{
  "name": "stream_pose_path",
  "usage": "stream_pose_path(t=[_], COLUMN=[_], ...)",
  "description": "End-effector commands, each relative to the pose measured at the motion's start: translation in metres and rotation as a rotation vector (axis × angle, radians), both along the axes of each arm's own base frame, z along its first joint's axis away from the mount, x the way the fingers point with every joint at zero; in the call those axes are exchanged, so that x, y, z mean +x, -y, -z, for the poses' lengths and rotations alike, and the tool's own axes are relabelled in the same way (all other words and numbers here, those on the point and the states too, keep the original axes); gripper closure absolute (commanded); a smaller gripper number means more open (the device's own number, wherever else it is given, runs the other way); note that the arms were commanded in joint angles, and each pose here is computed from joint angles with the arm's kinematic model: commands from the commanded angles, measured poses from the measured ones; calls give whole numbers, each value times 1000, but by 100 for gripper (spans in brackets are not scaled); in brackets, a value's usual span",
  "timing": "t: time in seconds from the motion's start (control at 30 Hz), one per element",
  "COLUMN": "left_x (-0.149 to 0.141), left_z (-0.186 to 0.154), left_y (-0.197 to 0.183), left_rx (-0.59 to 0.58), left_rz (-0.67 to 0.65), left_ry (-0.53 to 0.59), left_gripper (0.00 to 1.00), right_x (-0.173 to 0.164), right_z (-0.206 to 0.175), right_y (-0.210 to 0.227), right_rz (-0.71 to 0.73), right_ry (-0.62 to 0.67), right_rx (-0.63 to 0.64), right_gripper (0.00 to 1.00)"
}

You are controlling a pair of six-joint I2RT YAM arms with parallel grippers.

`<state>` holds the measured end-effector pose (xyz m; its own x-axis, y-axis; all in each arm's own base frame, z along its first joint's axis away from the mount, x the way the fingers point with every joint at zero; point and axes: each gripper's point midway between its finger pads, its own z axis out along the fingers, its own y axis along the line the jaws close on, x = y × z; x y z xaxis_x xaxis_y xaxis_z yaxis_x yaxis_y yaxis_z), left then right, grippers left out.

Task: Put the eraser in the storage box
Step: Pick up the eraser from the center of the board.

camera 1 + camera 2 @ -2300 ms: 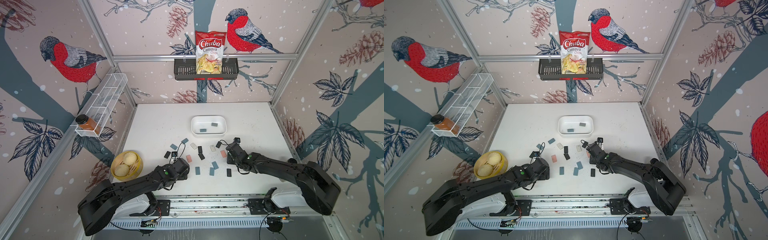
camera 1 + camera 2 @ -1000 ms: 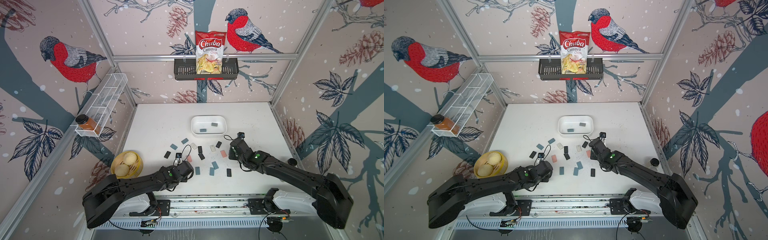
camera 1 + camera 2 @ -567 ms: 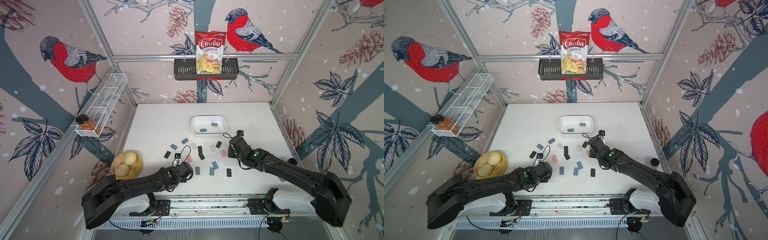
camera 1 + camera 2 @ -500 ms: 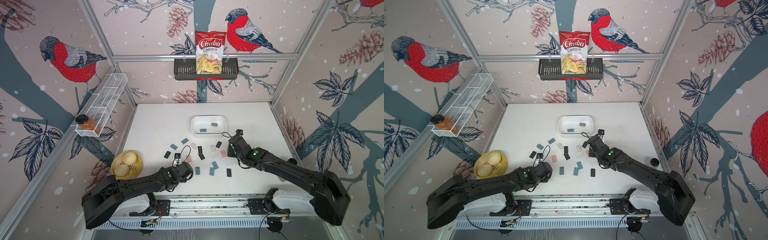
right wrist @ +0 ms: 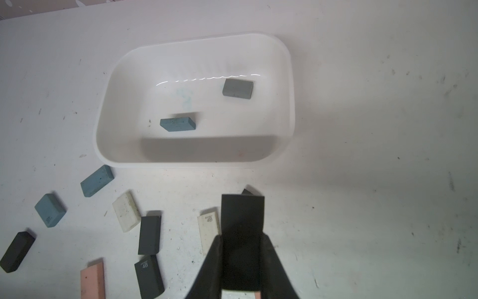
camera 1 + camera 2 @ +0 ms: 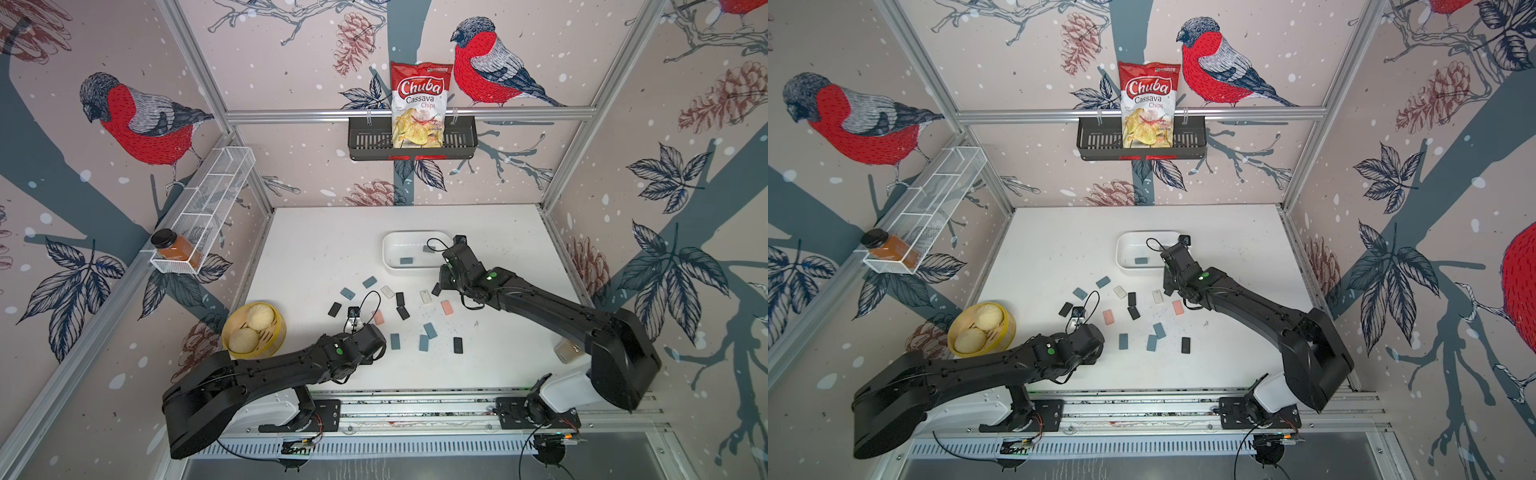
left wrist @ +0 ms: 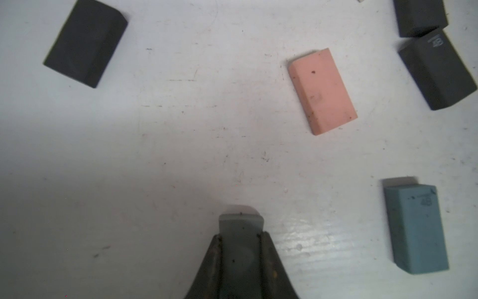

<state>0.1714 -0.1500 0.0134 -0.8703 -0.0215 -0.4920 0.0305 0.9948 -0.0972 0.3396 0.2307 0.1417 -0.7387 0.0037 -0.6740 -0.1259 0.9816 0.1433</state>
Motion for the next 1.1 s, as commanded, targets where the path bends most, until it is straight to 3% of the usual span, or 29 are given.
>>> stream_pose_path(t=[0.0,0.4,0.6,0.73,1.0,1.07], left_x=[-27,-23,-19,-14,-8,-6], left_z=[13,12,5,1,-12,-16], left_y=[-1,-6,-5,-2,0,0], left_rx=[-5,9,6,10,21,24], left_rz=[38,20,16,18,24,21], left_ry=[-143,-114,-88,-74,-47,-36], left_gripper=[86,90,93,94,95,96], right_x=[19,87,96,97,82,75], right_z=[1,43,53,48,21,16], right_y=[-12,-36,-43,-45,-38,-33], right_rz=[-47,-32,-33,-33,-30,-20], right_ry=[-11,-116,-137,-125,-57,-40], right_rx=[0,-63,-88,-83,-57,-46], right_gripper=[97,93,74,46,0,1])
